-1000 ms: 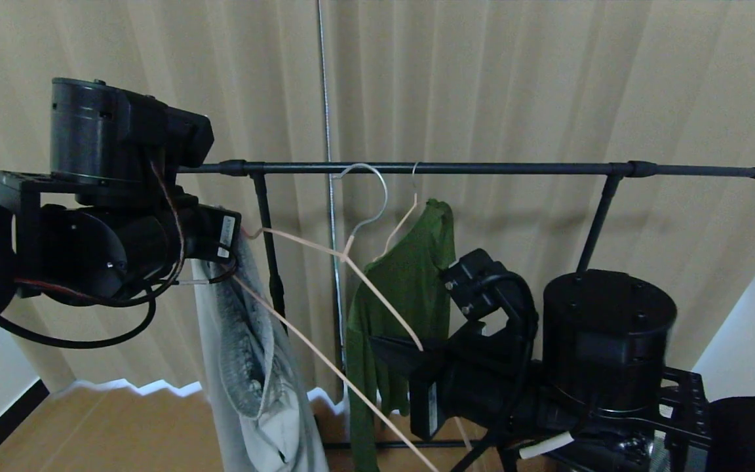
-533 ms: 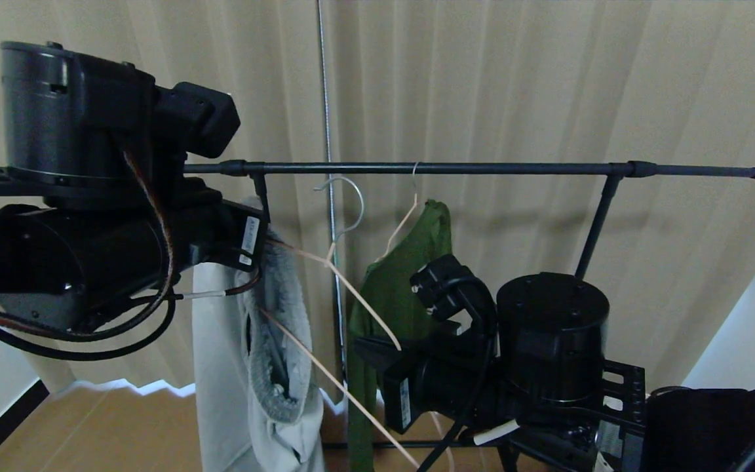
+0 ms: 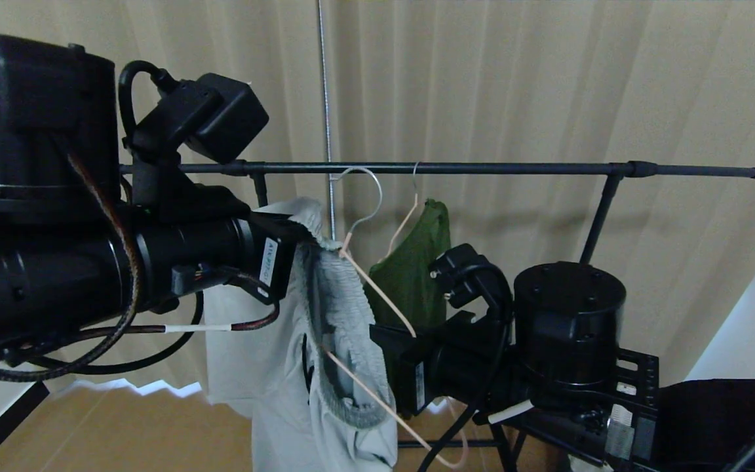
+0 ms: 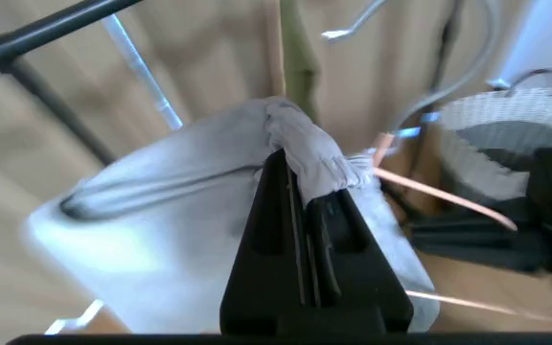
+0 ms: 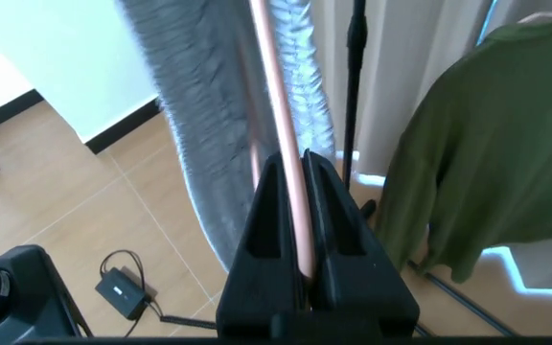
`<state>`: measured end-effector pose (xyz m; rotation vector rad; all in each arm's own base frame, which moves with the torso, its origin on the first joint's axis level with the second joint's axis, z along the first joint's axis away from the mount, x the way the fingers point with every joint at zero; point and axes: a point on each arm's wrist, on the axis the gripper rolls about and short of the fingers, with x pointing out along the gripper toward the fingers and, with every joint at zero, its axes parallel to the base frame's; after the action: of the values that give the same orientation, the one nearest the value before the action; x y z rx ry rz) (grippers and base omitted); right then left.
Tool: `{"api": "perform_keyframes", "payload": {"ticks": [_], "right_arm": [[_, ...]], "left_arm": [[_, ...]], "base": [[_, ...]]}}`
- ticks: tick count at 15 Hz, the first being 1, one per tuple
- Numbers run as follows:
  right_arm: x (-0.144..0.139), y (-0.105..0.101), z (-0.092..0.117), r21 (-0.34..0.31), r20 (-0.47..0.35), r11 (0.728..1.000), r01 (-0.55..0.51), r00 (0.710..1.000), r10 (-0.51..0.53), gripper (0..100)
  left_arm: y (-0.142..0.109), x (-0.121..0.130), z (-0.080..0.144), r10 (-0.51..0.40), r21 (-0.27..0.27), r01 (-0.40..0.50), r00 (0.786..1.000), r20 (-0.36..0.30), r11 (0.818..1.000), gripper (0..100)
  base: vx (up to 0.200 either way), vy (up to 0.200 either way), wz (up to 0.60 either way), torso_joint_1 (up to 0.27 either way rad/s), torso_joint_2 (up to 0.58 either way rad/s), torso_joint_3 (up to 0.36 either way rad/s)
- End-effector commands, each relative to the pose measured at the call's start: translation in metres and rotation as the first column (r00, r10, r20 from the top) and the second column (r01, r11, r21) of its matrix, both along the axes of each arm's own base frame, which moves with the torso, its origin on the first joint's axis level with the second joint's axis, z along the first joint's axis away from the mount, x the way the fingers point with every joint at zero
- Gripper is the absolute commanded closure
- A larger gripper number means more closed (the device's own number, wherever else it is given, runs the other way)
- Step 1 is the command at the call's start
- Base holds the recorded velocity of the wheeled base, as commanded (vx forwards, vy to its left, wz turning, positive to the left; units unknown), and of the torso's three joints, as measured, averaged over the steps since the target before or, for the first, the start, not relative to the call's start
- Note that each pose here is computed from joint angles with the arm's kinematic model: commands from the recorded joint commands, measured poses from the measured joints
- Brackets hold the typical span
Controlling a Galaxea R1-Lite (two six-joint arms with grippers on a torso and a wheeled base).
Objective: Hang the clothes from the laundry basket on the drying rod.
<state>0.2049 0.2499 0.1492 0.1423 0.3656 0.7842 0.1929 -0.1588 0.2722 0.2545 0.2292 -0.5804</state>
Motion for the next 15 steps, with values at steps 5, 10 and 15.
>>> {"api": "perform_keyframes", "payload": {"ticks": [5, 10, 15], "right_arm": [[-0.007, -0.017, 0.015, 0.032, 0.029, 0.999, 0.012, 0.999, -0.013, 100], [-0.011, -0.021, 0.025, 0.056, 0.052, 0.998, 0.007, 0.999, -0.01, 100], [-0.013, -0.023, 0.032, 0.064, 0.075, 0.998, 0.002, 0.997, -0.007, 100]], "left_arm": [[0.005, -0.009, -0.018, -0.044, 0.056, 0.042, 0.999, 0.023, 0.998, 100], [0.008, -0.014, -0.025, -0.048, 0.072, 0.048, 0.999, 0.01, 0.996, 100], [0.003, -0.022, -0.024, -0.089, 0.066, 0.088, 0.996, 0.011, 0.994, 0]], "base": [[0.0, 0.0, 0.0, 0.0, 0.0, 0.0], [0.0, 0.0, 0.0, 0.0, 0.0, 0.0], [0.0, 0.0, 0.0, 0.0, 0.0, 0.0]]}}
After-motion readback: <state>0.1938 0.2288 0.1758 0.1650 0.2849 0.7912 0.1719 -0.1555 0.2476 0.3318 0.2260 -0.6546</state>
